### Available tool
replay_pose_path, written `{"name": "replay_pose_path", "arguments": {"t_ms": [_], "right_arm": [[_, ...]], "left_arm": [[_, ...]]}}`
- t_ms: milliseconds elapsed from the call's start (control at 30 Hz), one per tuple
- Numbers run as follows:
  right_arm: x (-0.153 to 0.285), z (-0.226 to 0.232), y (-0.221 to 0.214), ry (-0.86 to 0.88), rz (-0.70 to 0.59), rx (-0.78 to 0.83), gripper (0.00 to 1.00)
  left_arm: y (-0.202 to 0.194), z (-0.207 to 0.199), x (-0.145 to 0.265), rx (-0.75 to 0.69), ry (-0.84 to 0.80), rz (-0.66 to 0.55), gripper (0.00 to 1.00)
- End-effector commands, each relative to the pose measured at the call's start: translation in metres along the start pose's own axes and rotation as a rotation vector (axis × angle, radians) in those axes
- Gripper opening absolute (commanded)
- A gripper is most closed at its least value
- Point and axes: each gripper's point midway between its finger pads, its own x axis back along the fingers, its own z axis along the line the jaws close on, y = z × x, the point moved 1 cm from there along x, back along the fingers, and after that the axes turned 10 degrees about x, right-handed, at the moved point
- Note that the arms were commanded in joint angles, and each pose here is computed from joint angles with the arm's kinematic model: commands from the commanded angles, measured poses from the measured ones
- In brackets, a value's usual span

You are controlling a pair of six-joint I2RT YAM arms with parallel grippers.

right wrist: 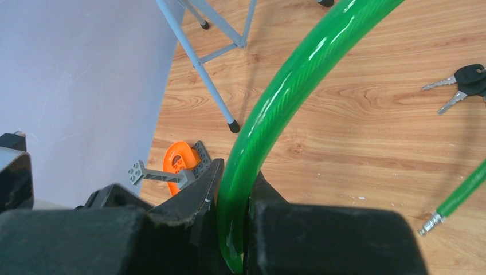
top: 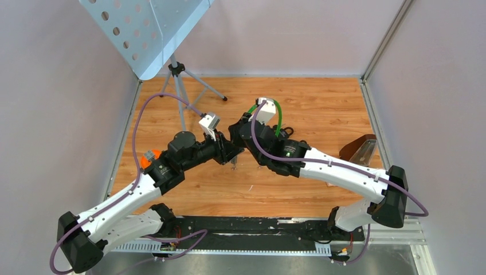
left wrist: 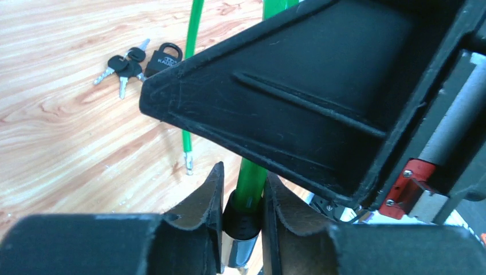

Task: Lock with the key
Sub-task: Adjust the key in the lock.

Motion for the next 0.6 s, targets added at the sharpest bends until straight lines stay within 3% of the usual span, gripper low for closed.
{"name": "replay_pose_path", "arguments": {"t_ms": [0,67,167,433,500,567], "right_arm": [[0.007,0.013,0.028,0.017,-0.066,-0.070,0.00],[0.007,0.011,0.027,0.014,-0.065,-0.074,0.00],[0.009,0.006,0.024,0.008,-0.060,-0.090,0.03],[0.026,-0.020,0.012,0.024,-0.054,-0.127,0.64],[0.033,-0.023,0.010,0.065,-0.058,-0.122,0.73],[0.046,-0.017,0.011,0.177,-0.074,-0.099,0.75]], "left_arm": [[0.014,-0.006,-0.002,-0.003,-0.016,-0.067,0.07],[0.016,-0.006,-0.002,-0.013,-0.017,-0.076,0.00],[0.019,-0.007,-0.001,-0.054,-0.029,-0.095,0.00],[0.028,-0.019,0.013,-0.158,-0.114,-0.171,0.00],[0.028,-0.020,0.014,-0.162,-0.121,-0.174,0.00],[0.030,-0.019,0.015,-0.154,-0.113,-0.182,0.00]]}}
